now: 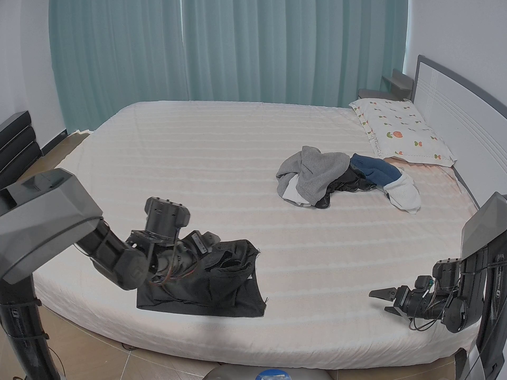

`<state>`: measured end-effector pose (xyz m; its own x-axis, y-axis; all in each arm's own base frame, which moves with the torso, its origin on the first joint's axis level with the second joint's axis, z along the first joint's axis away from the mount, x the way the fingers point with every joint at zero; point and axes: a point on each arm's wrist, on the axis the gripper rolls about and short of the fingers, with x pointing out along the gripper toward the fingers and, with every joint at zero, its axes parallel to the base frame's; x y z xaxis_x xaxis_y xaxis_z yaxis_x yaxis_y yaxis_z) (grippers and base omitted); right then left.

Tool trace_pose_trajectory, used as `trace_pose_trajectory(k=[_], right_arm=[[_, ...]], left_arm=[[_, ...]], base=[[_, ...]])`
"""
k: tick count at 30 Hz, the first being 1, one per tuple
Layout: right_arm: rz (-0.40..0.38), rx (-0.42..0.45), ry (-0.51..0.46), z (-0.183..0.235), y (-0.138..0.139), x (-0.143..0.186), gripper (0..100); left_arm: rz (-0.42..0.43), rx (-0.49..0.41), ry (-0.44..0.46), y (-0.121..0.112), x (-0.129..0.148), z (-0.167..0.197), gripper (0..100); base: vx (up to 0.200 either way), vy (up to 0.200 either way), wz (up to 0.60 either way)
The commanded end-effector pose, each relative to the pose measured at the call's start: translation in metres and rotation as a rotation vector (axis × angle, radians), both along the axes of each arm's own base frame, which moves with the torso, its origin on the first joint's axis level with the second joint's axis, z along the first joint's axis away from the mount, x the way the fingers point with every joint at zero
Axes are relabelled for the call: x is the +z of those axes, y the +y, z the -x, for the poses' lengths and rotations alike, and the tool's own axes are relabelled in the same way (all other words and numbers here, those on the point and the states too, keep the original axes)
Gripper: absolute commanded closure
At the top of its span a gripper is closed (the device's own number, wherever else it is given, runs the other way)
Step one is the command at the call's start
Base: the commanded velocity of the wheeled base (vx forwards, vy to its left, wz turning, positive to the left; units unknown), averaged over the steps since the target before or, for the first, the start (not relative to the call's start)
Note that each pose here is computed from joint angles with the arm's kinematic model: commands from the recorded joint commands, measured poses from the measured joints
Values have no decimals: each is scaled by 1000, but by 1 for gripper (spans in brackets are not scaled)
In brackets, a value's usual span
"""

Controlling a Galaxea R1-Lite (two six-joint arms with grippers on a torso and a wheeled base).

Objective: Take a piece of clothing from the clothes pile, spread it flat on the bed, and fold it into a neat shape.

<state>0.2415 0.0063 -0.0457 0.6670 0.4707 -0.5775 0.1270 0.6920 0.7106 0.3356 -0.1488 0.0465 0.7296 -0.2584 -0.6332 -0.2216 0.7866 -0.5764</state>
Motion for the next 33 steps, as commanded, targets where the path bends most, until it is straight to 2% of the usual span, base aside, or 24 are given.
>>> trace_pose_trajectory(k=[1,7,11,21,33], right_arm=[[0,-1,-16,-1,0,1,0],[0,-1,-16,-1,0,1,0],[0,1,-16,-1,0,1,0],[4,4,-16,-1,0,0,0],[5,5,-15,-1,0,0,0]], left_arm=[[118,125,50,47,11,22,0],[229,176,65,80,-9,22,0],[247,206,70,91,-20,17,0],[247,243,77,103,-26,13,0],[262,228,102,104,-34,14,0]], base=[[0,0,0],[-33,0,0],[-200,0,0],[-20,0,0],[0,0,0]])
